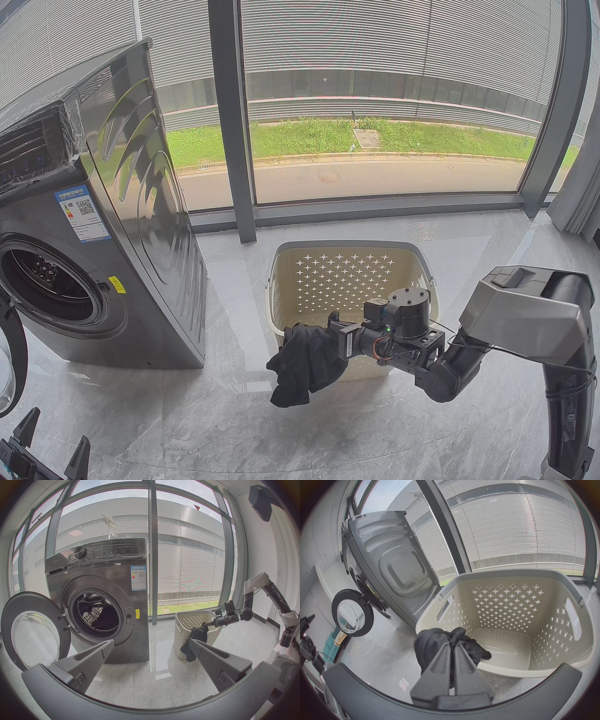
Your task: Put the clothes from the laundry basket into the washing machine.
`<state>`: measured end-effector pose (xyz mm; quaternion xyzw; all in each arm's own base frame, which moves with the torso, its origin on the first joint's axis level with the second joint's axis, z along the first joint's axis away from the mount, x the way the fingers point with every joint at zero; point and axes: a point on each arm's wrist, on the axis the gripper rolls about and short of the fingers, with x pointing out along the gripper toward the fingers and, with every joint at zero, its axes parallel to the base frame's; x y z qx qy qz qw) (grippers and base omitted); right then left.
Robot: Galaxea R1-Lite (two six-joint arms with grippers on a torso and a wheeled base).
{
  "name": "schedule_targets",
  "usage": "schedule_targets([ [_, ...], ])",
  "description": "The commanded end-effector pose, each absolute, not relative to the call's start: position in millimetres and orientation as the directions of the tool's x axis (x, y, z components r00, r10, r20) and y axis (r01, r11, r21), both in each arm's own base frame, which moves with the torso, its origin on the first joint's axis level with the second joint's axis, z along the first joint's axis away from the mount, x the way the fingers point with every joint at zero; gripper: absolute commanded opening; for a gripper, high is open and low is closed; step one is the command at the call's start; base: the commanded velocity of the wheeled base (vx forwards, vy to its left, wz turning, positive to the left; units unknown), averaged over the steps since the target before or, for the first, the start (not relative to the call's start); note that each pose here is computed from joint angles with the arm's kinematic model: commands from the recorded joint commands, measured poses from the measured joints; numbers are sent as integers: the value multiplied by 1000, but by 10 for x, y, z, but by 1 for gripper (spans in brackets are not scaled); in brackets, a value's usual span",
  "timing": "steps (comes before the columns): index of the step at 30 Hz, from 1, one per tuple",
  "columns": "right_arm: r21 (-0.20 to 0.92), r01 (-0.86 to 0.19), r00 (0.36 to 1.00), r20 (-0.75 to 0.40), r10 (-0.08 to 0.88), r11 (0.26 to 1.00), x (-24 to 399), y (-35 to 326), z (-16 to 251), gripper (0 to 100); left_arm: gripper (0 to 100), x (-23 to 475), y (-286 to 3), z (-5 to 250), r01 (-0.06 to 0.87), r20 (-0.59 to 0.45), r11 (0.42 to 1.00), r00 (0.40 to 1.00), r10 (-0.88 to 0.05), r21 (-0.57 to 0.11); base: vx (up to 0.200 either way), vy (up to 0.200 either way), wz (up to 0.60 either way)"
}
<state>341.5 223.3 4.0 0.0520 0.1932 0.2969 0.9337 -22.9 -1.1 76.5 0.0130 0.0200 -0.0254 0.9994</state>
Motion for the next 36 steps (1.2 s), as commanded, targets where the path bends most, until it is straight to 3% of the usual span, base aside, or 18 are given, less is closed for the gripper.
schedule_targets([
  [1, 220, -563, 775, -193, 601, 797, 3143, 2067, 805, 0, 100, -229, -10, 712, 50, -41, 998, 998, -49, 26, 0, 0, 0],
  [7, 243, -598, 780, -43, 624, 764, 2854, 1924, 1457, 0, 100, -229, -10, 712, 50, -41, 998, 998, -49, 23, 0, 0, 0],
  [8, 243, -598, 780, -43, 624, 764, 2854, 1924, 1457, 0, 100, -229, -10, 712, 50, -41, 998, 998, -49, 23, 0, 0, 0],
  [9, 248, -616, 773, 9, 634, 747, 2712, 1884, 1655, 0, 100, -229, -10, 712, 50, -41, 998, 998, -49, 23, 0, 0, 0],
  [15, 241, -646, 760, 107, 642, 725, 2390, 1780, 1989, 0, 100, -229, -10, 712, 50, -41, 998, 998, -49, 26, 0, 0, 0],
  [26, 222, -602, 797, 224, 561, 767, 1900, 1402, 2404, 0, 100, -229, -10, 712, 50, -41, 998, 998, -49, 29, 0, 0, 0],
  [36, 186, -516, 856, 131, 500, 836, 1582, 1113, 2371, 0, 100, -229, -12, 712, 57, -41, 998, 998, -55, 38, -40, 0, 0],
])
